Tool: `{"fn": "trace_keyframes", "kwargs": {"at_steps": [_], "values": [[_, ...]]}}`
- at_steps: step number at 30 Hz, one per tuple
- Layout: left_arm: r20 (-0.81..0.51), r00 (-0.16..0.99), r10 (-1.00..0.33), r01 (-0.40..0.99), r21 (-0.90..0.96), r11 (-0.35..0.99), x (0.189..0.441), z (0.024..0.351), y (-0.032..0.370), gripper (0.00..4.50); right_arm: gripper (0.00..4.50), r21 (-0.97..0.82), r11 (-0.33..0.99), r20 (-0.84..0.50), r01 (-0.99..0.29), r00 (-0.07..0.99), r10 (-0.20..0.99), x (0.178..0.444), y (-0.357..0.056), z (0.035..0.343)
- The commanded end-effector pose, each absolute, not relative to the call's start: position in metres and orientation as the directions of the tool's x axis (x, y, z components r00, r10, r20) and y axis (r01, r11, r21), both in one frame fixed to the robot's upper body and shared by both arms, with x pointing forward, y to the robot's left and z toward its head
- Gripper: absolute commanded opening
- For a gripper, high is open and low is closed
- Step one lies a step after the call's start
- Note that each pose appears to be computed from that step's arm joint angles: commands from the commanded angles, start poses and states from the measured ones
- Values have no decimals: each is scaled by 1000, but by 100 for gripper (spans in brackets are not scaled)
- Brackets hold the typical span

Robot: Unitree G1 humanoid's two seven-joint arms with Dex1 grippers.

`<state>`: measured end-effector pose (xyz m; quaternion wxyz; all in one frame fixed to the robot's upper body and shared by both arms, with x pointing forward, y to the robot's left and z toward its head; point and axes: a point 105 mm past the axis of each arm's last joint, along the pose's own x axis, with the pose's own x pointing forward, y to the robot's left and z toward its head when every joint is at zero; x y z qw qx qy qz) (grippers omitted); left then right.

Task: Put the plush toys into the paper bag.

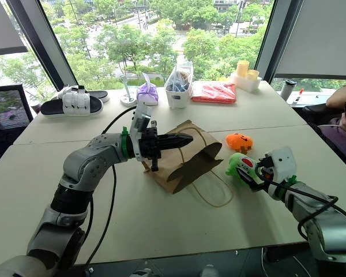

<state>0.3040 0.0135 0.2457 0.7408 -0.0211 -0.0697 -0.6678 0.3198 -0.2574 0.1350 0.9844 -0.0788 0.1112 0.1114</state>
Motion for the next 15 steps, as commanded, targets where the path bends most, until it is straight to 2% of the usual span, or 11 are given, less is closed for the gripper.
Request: {"fn": "trace_keyframes", "kwargs": {"at_steps": [1,3,4,5,6,12,13,15], "values": [[151,110,-982,986,109,128,301,251,15,0,446,-125,964,-269,-233,943,194,330,-259,116],[153,134,-979,981,118,152,305,250,17,0,446,-123,962,-306,-245,931,198,333,-260,104],[158,143,-977,979,122,163,307,251,18,0,395,-137,958,-313,-252,929,199,333,-261,103],[160,148,-976,978,125,169,308,252,18,0,370,-147,955,-315,-256,928,200,334,-262,102],[165,154,-974,976,129,176,310,253,19,0,325,-147,957,-317,-252,928,196,335,-264,102],[186,175,-967,969,140,202,317,258,22,0,30,-142,951,-303,-275,927,223,338,-263,109],[192,174,-966,970,138,202,317,259,23,0,1,-135,953,-288,-270,931,223,338,-264,114],[199,171,-965,971,134,200,319,261,22,0,1,-143,950,-271,-276,934,231,335,-265,126]]}}
